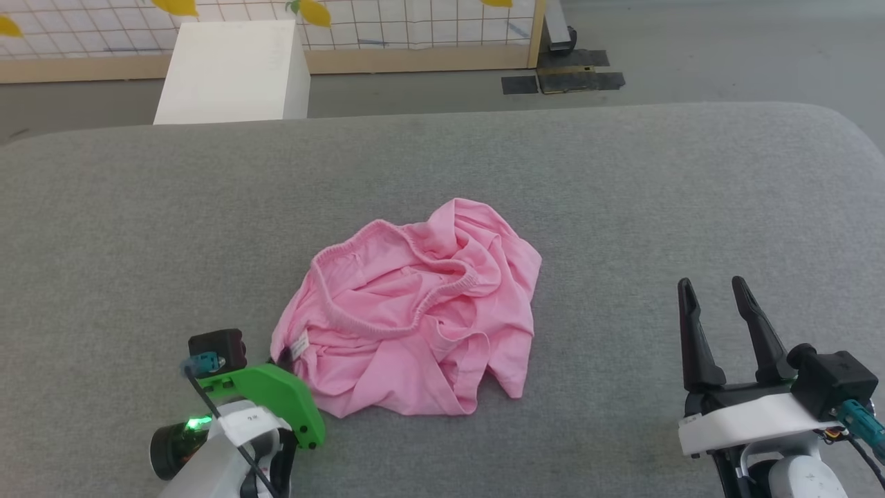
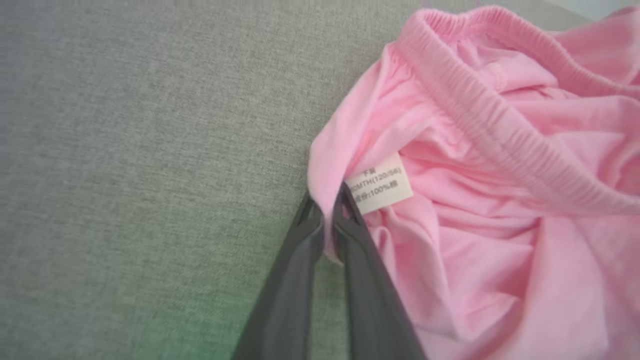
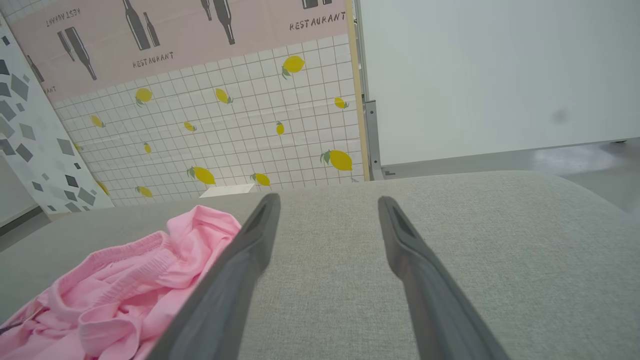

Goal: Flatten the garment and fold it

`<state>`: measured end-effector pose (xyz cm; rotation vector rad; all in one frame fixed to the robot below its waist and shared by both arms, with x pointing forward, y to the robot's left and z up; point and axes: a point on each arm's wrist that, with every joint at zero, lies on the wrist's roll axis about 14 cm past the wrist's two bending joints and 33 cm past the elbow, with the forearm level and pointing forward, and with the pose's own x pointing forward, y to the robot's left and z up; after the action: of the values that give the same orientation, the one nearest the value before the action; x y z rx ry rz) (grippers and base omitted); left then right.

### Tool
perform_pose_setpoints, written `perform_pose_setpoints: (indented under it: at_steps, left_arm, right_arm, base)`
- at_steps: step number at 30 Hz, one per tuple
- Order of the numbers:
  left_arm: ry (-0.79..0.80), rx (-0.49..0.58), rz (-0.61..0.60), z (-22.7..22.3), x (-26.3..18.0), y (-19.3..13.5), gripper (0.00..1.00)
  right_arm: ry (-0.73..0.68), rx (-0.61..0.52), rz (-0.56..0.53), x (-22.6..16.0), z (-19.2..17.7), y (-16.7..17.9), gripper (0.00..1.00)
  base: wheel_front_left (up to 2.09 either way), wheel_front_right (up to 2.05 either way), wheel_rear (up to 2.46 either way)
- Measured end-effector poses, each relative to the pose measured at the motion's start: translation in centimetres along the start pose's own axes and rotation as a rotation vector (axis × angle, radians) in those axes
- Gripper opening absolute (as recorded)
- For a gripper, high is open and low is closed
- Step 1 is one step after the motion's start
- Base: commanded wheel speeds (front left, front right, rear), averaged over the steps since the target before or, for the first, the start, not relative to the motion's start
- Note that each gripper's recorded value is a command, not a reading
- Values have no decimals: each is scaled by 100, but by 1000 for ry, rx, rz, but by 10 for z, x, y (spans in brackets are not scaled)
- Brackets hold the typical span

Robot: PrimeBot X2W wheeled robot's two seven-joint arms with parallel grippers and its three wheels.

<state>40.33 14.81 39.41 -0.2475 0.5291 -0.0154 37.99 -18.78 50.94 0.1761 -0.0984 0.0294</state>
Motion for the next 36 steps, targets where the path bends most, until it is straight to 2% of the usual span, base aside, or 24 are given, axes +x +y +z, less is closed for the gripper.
perform_pose_setpoints:
  at_steps: [3, 6, 9, 12, 21, 26, 33, 34, 36]
  left_arm:
    - [-106, -13, -13, 20, -4, -4, 100]
    - [-295, -15, -41, 58, -14, -13, 100]
    - [-415, 26, -112, 84, -26, -36, 100]
    - [-453, 54, -219, 89, -35, -67, 100]
    - [-250, 214, -447, 53, -14, -143, 100]
    - [-67, 319, -496, 30, 6, -165, 100]
    - [159, 451, -491, 5, 22, -174, 100]
    - [184, 470, -497, 2, 23, -176, 80]
    - [245, 504, -510, -6, 23, -178, 0]
  right_arm:
    - [0, 2, 10, 1, 0, 3, 100]
    - [-5, 3, 16, 2, 1, 5, 100]
    - [-9, 3, 23, 2, 3, 7, 100]
    - [-11, 0, 24, 2, 4, 8, 100]
    - [-3, -9, 16, -3, 4, 5, 100]
    - [-5, -14, -20, -9, 6, -6, 100]
    - [-3, -17, -71, -18, 7, -22, 100]
    - [-1, -18, -75, -18, 6, -23, 100]
    - [3, -19, -82, -20, 5, -25, 100]
  base:
    - [0, 0, 0]
    - [0, 0, 0]
    - [0, 0, 0]
    - [0, 0, 0]
    - [0, 0, 0]
    - [0, 0, 0]
    - [0, 0, 0]
    - [0, 0, 0]
    - [0, 0, 0]
